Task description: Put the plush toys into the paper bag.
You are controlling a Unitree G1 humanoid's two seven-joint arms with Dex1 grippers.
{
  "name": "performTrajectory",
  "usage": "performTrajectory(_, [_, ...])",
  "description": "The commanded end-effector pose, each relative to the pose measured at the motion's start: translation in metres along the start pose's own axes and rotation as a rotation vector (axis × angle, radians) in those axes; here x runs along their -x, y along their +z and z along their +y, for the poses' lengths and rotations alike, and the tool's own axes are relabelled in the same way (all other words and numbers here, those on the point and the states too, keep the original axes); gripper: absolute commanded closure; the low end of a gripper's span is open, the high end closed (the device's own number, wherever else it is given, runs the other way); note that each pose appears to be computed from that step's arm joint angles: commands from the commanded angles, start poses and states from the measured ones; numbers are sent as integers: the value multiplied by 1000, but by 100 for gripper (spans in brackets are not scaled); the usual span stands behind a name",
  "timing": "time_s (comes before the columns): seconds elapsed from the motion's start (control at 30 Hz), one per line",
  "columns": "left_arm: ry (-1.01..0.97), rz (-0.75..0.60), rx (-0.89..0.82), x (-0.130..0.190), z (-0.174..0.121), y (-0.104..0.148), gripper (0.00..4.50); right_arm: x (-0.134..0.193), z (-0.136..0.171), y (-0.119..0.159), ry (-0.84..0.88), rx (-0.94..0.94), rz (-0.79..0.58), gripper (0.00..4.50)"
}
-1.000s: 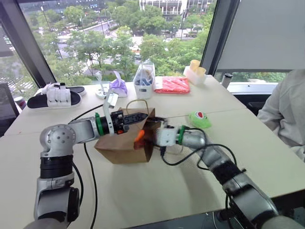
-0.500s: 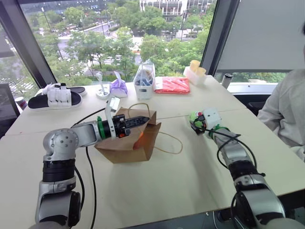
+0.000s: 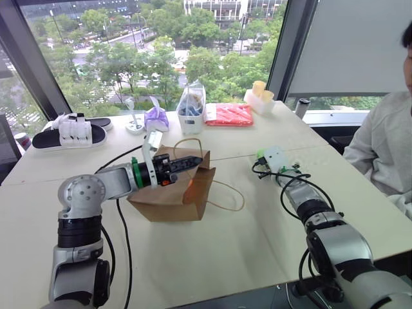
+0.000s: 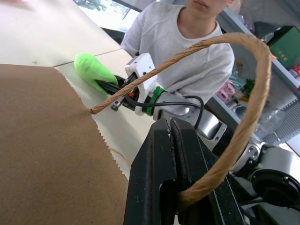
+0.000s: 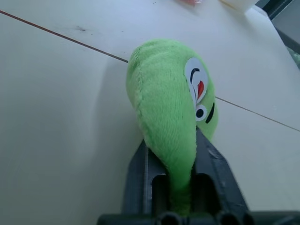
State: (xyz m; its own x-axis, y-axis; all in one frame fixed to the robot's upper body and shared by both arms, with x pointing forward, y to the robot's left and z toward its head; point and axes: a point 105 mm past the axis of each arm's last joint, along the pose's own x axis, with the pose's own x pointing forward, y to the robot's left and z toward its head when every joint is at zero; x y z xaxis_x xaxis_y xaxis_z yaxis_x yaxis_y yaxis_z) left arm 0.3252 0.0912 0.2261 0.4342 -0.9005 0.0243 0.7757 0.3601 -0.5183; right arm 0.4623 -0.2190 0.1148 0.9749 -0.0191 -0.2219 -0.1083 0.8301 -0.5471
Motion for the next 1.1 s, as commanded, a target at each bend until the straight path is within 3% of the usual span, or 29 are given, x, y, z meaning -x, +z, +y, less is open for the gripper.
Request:
performTrajectory(0.03, [-44, -18, -33, 4, -13, 9, 450, 7, -14, 41, 15, 35, -220, 439])
performTrajectory(0.17, [-78, 12, -38, 6, -20, 11, 450, 54, 22, 93, 356, 185, -603, 439])
performTrajectory(0.27, [-89, 27, -43, 10, -23, 13, 450, 101, 45, 103, 563, 281, -744, 439])
performTrajectory(0.4, [-99, 41, -44, 14, -25, 13, 450, 128, 67, 100, 671, 419, -757, 439])
performTrajectory(0.67, [-86, 46, -56, 15, -23, 14, 450, 151, 115, 95, 817, 539, -796, 439])
performTrajectory(0.93, [-105, 66, -48, 12, -24, 10, 450, 156, 143, 118, 831, 596, -876, 439])
performTrajectory(1.1, [-89, 58, -49, 14, -20, 11, 450, 156, 139, 119, 811, 631, -864, 439])
